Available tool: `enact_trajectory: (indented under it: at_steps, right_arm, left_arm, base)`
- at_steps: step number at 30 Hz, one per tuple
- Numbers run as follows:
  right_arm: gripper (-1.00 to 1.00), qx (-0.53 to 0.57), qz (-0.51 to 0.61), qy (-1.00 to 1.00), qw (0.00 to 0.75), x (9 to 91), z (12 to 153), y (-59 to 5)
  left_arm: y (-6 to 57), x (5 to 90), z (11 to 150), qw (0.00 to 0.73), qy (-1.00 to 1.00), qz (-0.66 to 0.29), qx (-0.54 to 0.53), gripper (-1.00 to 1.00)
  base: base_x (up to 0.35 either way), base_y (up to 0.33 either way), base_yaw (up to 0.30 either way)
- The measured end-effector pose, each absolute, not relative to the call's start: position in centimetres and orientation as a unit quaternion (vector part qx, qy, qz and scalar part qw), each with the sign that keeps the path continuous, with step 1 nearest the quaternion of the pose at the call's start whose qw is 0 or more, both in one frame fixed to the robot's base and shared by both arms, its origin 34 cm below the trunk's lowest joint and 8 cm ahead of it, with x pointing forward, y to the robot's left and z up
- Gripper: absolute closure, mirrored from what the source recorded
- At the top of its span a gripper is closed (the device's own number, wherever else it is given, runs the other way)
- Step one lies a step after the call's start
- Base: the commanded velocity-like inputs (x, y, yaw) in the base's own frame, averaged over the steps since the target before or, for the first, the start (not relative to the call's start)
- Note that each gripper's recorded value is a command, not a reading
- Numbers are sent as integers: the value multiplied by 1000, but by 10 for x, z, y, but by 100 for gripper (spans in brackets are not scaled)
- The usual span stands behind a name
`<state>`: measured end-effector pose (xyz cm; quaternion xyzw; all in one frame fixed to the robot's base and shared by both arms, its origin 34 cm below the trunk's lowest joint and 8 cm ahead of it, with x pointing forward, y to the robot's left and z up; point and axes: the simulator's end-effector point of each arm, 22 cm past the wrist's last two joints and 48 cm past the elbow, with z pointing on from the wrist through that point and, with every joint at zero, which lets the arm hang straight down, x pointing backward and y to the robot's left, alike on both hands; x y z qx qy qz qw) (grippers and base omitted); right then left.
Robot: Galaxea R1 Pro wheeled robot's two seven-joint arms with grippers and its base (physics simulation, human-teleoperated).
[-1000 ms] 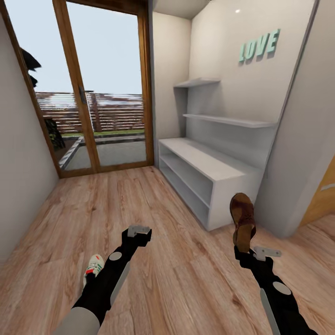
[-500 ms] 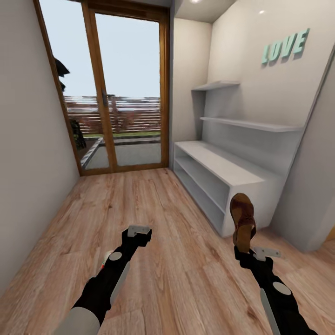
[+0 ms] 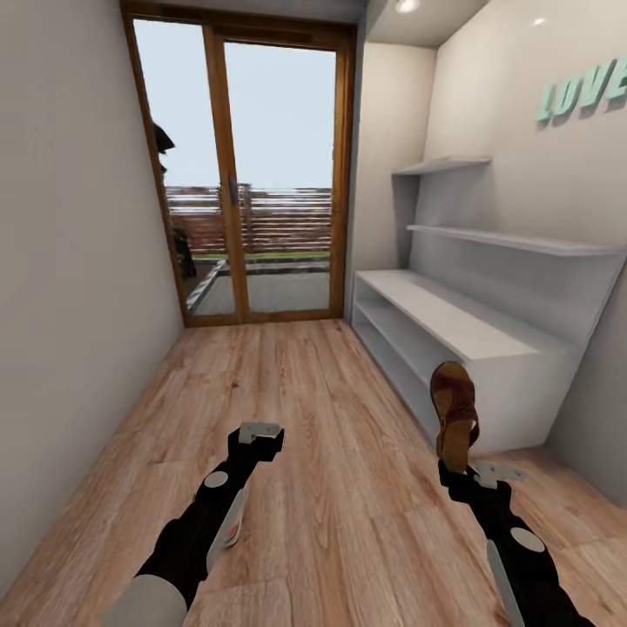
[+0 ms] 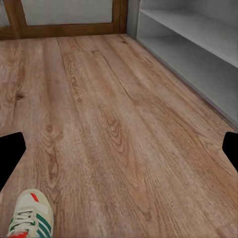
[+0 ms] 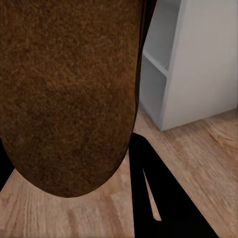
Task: Pick up the two gym shoes and the two sandals from the corridor floor and place them onto the hallstand (shoe rack) in the corridor, making sure they are on the rack and not on the floor. Arrange them so the two gym shoes are next to each other and the two sandals are next to each other.
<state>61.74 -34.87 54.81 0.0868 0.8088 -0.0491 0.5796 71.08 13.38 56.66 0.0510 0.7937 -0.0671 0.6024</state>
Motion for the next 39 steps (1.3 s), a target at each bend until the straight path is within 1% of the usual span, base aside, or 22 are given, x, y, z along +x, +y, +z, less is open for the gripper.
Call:
enact_trajectory:
  at_steps: [13, 22, 33, 36, 39]
  right_arm:
    - [100, 87, -49, 805, 585, 617, 556, -349]
    - [100, 89, -46, 801, 590, 617, 562, -349]
    - [100, 90, -45, 801, 590, 617, 562, -349]
    - [100, 81, -32, 801, 593, 621, 569, -335]
    - [100, 73, -30, 802, 593, 621, 573, -329]
  left_arm:
    - [134, 710, 576, 608, 789, -67, 51, -100]
    - [147, 711, 578, 608, 791, -58, 40, -100]
    - [155, 709, 569, 589, 806, -53, 36, -100]
    - [174, 709, 562, 588, 808, -37, 25, -100]
    - [176, 708, 556, 587, 809, -35, 20, -100]
  base:
    - [0, 0, 232]
    - [0, 0, 215]
    - [0, 0, 27]
    - [0, 0, 0]
    - [0, 0, 0]
